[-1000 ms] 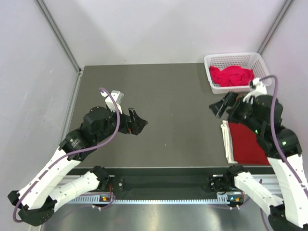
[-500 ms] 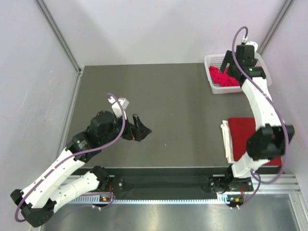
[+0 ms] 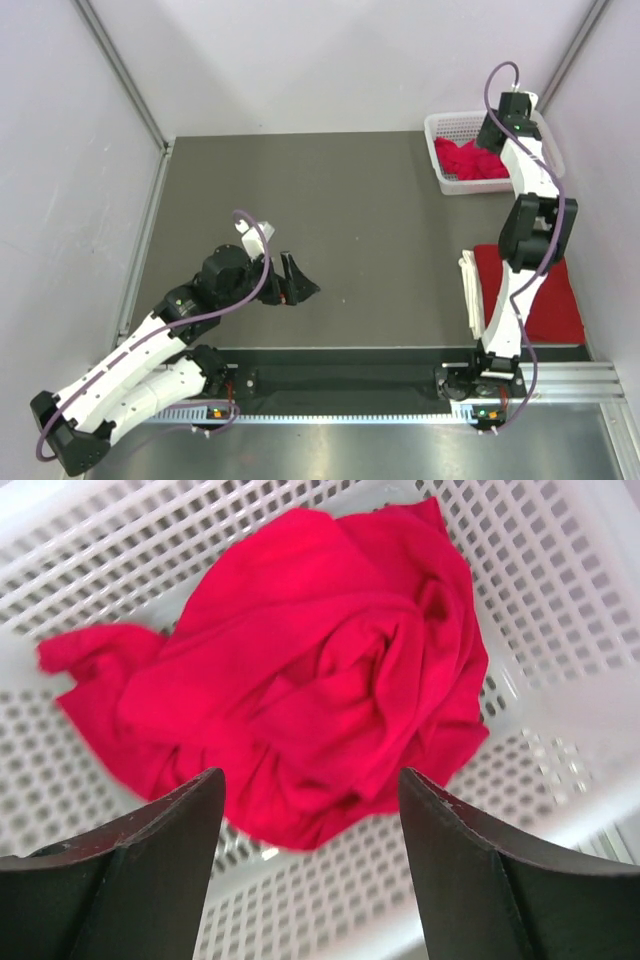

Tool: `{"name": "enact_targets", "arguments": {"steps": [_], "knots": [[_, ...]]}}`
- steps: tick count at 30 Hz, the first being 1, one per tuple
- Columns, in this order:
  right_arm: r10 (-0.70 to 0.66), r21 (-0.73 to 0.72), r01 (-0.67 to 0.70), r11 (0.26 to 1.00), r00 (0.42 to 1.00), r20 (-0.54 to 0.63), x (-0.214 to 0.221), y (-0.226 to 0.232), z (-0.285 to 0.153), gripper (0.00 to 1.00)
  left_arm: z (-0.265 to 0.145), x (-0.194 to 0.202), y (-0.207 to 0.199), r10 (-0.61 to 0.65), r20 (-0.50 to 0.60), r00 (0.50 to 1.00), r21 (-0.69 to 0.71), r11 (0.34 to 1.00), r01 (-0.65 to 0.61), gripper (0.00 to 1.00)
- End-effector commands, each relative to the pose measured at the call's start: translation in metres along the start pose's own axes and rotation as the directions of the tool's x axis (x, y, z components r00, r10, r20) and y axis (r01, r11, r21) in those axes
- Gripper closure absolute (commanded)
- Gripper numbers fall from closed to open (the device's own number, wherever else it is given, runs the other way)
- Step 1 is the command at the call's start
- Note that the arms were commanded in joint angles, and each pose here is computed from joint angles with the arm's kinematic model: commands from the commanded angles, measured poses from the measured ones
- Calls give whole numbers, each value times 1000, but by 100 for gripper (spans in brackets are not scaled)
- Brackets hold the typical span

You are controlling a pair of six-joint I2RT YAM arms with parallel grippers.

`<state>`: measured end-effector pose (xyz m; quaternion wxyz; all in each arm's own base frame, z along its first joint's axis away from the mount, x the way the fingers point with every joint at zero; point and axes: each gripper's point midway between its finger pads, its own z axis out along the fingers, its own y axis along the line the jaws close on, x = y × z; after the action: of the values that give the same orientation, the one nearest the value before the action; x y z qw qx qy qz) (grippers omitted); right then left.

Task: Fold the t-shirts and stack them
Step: Grab the tshirt from the pile

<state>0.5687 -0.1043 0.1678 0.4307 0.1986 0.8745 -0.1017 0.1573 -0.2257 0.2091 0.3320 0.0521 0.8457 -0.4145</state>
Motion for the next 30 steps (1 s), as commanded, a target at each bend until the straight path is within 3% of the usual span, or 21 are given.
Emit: {"name": "enact_targets", "arguments": {"steps": [1, 9, 13, 17, 18, 19, 20, 23, 24, 26, 27, 29, 30], "knots": [[17, 5, -18, 1000, 997, 76, -27, -8, 26, 30, -2, -16, -1, 10, 90, 996, -2, 1000, -10, 5], [136, -13, -135, 991, 989, 61, -14, -33, 85, 31, 5, -33, 0, 109, 145, 983, -25, 994, -107, 5], [170, -72, -166, 984, 984, 51, -5, -35, 107, 49, 9, -41, -5, 139, 147, 979, -25, 990, -137, 6], [179, -125, -167, 978, 980, 89, -23, -30, 106, 64, 14, -44, -4, 147, 151, 978, -32, 989, -144, 7], [190, -144, -173, 974, 976, 111, -34, -28, 100, 71, 17, -42, -3, 150, 149, 977, -25, 989, -148, 7], [196, -165, -174, 971, 973, 122, -40, -26, 95, 94, 19, -39, -2, 148, 137, 980, -20, 989, -146, 7], [204, -192, -178, 965, 970, 129, -46, -22, 90, 100, 22, -36, -1, 141, 119, 983, -20, 990, -140, 7], [213, -345, -141, 928, 960, 179, -86, 1, 43, 100, 23, -34, -6, 129, 107, 986, 4, 992, -130, 9], [231, -384, -133, 914, 947, 221, -113, 3, 6, 100, 23, -35, -5, 124, 115, 986, -1, 992, -125, 9], [256, -446, -137, 885, 942, 218, -119, 9, -32, 100, 27, -39, 4, 116, 130, 985, -51, 993, -110, 9], [281, -487, -95, 868, 903, 326, -155, 7, -90, 100, 28, -43, 5, 121, 131, 984, -72, 991, -113, 9], [295, -516, -68, 854, 880, 372, -163, 5, -132, 100, 31, -40, 14, 144, 87, 986, -122, 984, -133, 9], [303, -531, -28, 847, 847, 437, -183, 2, -182, 100, 28, -49, 10, 158, 105, 982, -135, 980, -143, 9]]}}
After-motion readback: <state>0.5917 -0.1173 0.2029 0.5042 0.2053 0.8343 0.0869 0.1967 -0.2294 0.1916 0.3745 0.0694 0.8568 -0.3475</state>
